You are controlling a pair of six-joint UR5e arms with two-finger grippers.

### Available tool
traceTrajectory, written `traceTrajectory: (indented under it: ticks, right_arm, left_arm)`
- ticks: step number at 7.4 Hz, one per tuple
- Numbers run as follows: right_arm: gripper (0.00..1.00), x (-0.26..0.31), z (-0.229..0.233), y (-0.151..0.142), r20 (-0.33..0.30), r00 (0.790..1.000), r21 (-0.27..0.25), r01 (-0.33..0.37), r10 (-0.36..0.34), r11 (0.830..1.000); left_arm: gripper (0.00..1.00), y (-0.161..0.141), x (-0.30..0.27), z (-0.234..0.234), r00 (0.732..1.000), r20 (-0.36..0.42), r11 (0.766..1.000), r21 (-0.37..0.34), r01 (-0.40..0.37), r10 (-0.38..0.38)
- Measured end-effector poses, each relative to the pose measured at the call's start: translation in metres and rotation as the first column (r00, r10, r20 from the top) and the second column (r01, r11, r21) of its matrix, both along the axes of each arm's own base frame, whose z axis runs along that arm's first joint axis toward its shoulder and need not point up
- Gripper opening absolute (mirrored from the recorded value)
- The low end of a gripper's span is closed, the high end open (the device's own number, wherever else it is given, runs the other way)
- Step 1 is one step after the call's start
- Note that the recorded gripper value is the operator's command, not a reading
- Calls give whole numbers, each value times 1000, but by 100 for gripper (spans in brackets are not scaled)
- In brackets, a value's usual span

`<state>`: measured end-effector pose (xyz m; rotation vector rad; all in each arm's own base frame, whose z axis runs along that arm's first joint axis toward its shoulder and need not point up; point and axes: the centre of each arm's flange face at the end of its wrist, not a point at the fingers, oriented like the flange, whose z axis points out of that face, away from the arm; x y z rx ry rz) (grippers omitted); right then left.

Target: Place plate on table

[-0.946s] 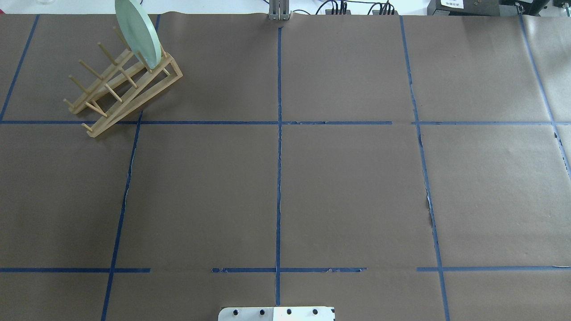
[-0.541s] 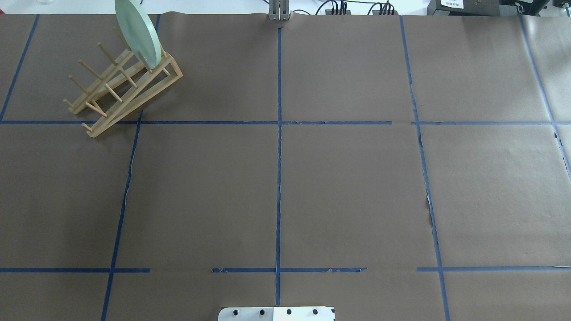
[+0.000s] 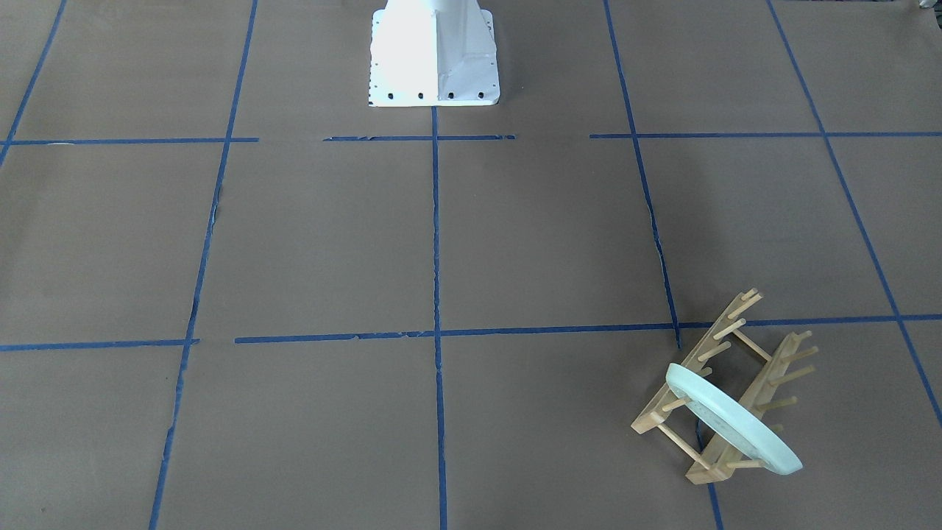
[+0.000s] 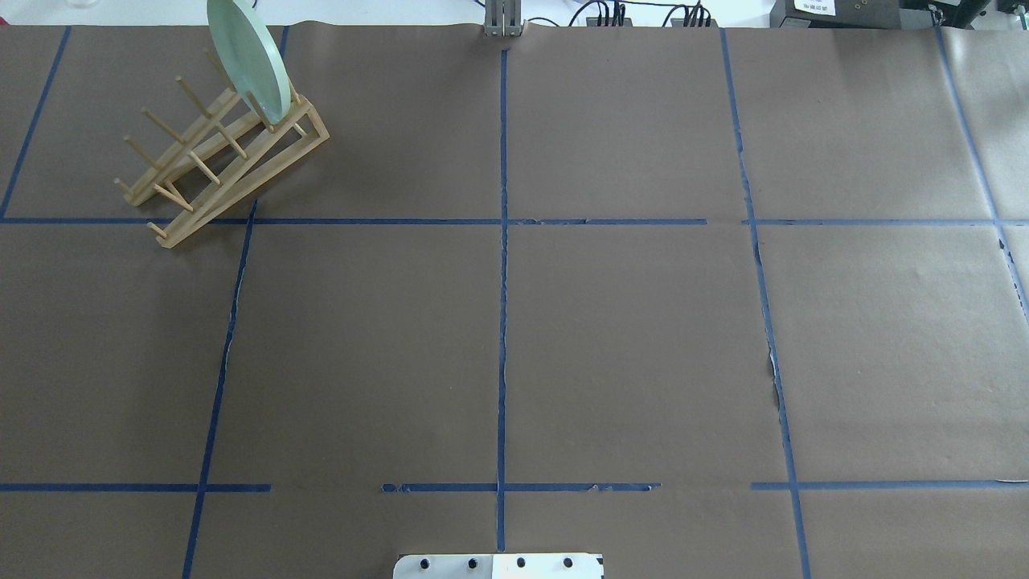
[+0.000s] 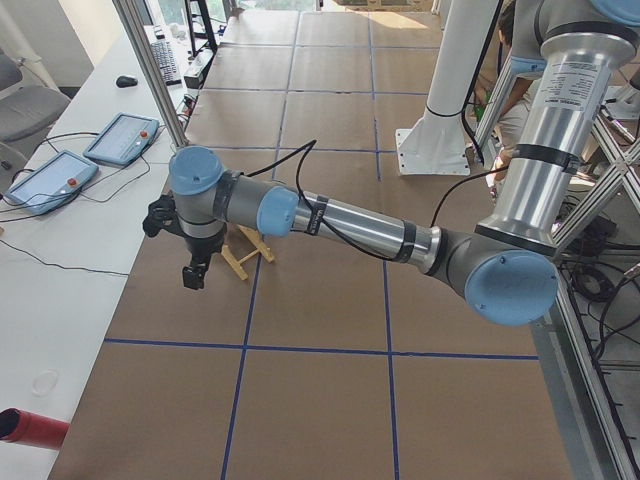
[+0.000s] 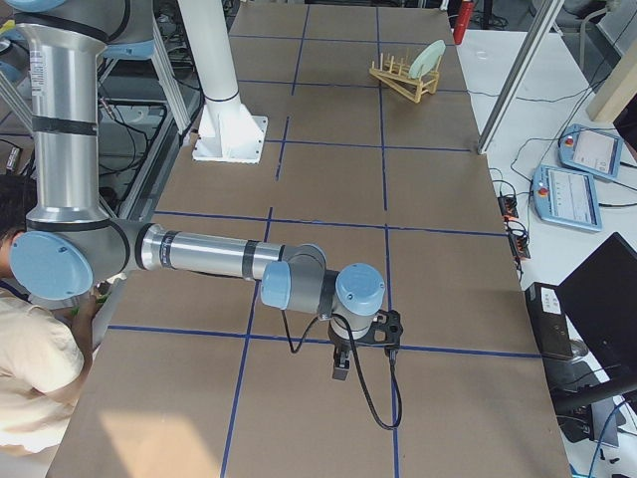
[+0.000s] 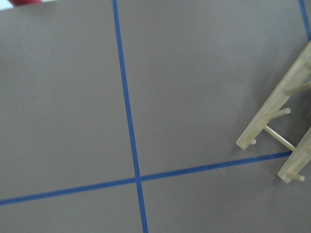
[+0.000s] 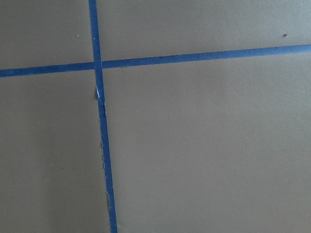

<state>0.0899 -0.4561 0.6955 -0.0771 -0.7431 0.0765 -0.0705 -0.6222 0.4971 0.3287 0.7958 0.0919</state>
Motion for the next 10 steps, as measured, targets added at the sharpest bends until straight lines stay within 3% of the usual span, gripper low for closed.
traceTrajectory:
  ticks: [2, 3, 4, 6, 7, 9, 10]
  right_arm:
    - [100, 0, 0, 0, 0, 1000, 1, 0, 0, 1000]
    - [100, 0, -1, 0, 0, 1000, 1, 0, 0, 1000]
    - [100, 0, -1, 0, 0, 1000, 1, 0, 0, 1000]
    - [100, 0, 0, 0, 0, 1000, 1, 0, 0, 1000]
    - [100, 0, 0, 0, 0, 1000, 0, 0, 0, 1000]
    - [100, 0, 0, 0, 0, 1000, 0, 0, 0, 1000]
    - [100, 0, 0, 0, 0, 1000, 1, 0, 0, 1000]
  left_arm:
    - [100, -24, 42, -26, 985, -136, 994, -19, 104, -105]
    - [100, -34, 83, -48, 963, -232, 990, -57, 127, -137]
    - [100, -42, 115, -73, 924, -324, 976, -140, 167, -205]
    - [100, -49, 149, -102, 813, -453, 917, -327, 230, -365]
    - [100, -54, 165, -111, 744, -488, 872, -413, 264, -456]
    - [100, -64, 228, -129, 556, -527, 749, -583, 314, -643]
    - [100, -65, 266, -131, 480, -531, 701, -643, 309, -698]
